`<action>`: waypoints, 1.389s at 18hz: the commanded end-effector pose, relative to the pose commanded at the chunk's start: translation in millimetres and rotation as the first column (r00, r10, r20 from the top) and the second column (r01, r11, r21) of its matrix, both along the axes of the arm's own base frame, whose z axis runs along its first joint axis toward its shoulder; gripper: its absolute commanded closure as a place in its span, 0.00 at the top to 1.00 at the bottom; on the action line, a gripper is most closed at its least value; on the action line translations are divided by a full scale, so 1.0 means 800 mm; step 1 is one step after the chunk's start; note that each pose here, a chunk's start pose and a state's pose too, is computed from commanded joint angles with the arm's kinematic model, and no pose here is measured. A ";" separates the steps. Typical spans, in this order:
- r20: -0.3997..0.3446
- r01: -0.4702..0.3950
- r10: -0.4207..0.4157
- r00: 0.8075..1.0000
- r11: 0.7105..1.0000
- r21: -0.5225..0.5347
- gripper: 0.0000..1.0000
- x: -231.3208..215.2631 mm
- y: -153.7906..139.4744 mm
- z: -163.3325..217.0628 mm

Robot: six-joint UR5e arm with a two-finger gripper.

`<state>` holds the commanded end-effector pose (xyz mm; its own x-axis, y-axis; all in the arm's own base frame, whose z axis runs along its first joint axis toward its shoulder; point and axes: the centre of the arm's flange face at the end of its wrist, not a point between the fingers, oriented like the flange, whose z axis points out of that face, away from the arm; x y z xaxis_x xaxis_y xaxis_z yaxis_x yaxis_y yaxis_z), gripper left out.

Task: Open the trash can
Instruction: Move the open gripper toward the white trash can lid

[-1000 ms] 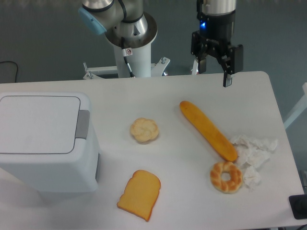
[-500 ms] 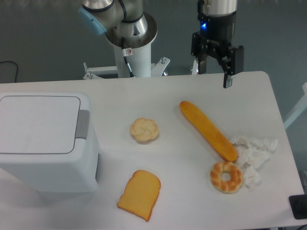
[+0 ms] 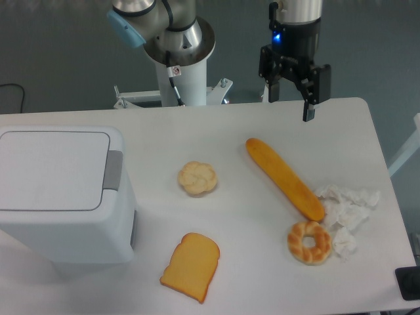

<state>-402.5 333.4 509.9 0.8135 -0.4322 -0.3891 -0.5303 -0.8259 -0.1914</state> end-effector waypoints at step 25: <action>0.080 -0.157 0.151 0.985 0.985 0.074 1.00 0.015 0.046 0.019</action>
<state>-390.6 370.5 524.7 0.8957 -0.2692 -0.3539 -0.3797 -0.8772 -0.2937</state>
